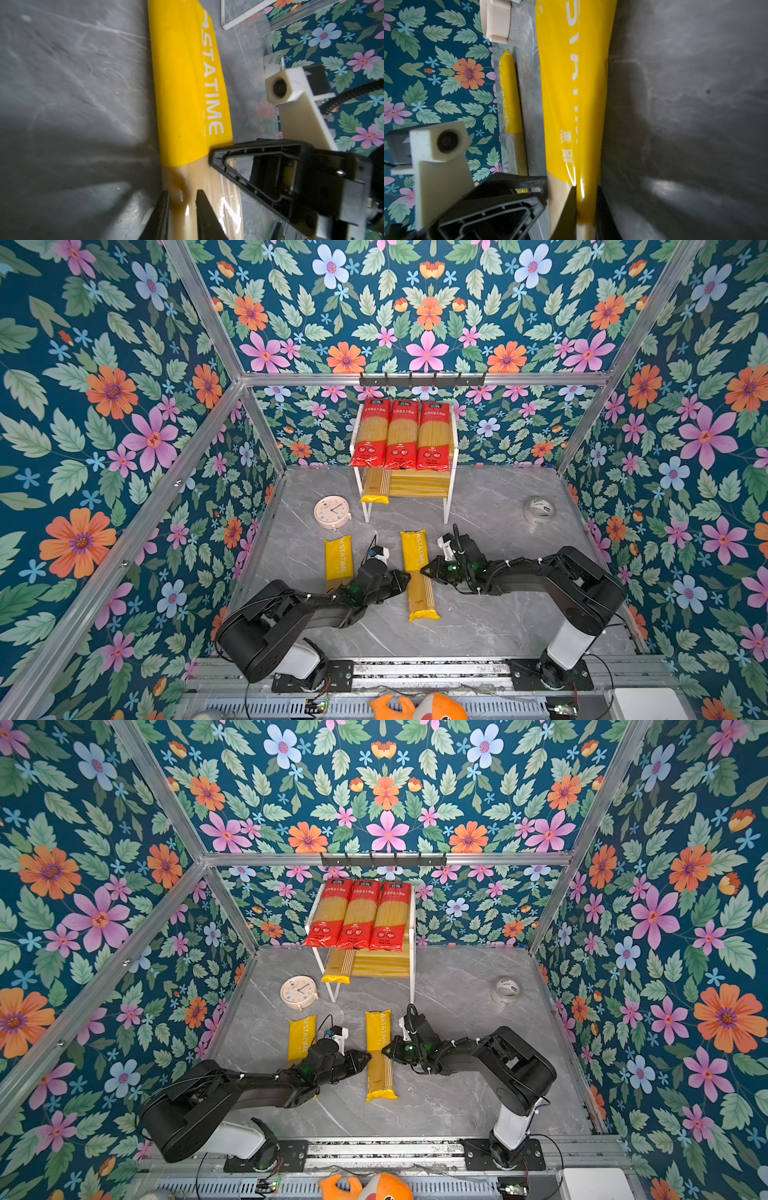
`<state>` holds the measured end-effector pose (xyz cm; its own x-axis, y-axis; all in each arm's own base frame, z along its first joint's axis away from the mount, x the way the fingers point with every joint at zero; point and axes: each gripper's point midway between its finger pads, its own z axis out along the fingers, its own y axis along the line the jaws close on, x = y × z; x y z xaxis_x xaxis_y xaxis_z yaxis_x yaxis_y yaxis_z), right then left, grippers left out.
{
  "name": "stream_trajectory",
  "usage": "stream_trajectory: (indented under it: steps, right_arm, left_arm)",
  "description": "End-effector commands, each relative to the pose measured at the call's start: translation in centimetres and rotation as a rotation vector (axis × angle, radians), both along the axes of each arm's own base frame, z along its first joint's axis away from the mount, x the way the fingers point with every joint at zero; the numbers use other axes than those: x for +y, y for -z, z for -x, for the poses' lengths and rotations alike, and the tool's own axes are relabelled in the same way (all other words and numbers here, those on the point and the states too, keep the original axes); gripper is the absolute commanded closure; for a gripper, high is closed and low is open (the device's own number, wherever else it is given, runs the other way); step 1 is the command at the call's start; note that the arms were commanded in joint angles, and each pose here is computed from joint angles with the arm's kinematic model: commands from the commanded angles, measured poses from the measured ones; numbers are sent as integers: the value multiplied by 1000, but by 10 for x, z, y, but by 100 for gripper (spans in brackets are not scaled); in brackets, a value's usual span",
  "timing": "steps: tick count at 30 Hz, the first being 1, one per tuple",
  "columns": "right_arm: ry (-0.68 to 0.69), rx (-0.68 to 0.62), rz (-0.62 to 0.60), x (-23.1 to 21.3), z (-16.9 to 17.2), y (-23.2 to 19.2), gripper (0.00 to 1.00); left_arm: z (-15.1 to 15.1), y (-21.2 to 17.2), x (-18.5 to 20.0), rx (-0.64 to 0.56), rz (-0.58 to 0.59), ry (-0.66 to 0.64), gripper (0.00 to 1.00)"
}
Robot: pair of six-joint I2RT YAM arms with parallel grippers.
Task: Place and organize the pasta boxes and bags onto the shelf
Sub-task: 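Lift the yellow pack upright with both grippers, tilting its top end up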
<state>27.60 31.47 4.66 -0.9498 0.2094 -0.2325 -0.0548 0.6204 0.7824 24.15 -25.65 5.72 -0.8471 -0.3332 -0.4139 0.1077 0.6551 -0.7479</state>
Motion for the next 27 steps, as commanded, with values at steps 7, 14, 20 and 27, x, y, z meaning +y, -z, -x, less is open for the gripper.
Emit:
stream_trajectory:
  steps: [7,14,20,27]
  right_arm:
    - [23,-205,-61,-14,1,-58,100]
    - [-2,-425,-100,-27,10,-107,100]
    - [-26,-614,-109,-37,17,-145,100]
    - [-44,-762,-149,-46,29,-176,100]
  left_arm:
    - [-2,-46,6,-141,-14,29,67]
    - [1,-93,6,-369,44,73,56]
    - [7,-127,11,-536,86,94,38]
    - [16,-148,14,-678,82,126,29]
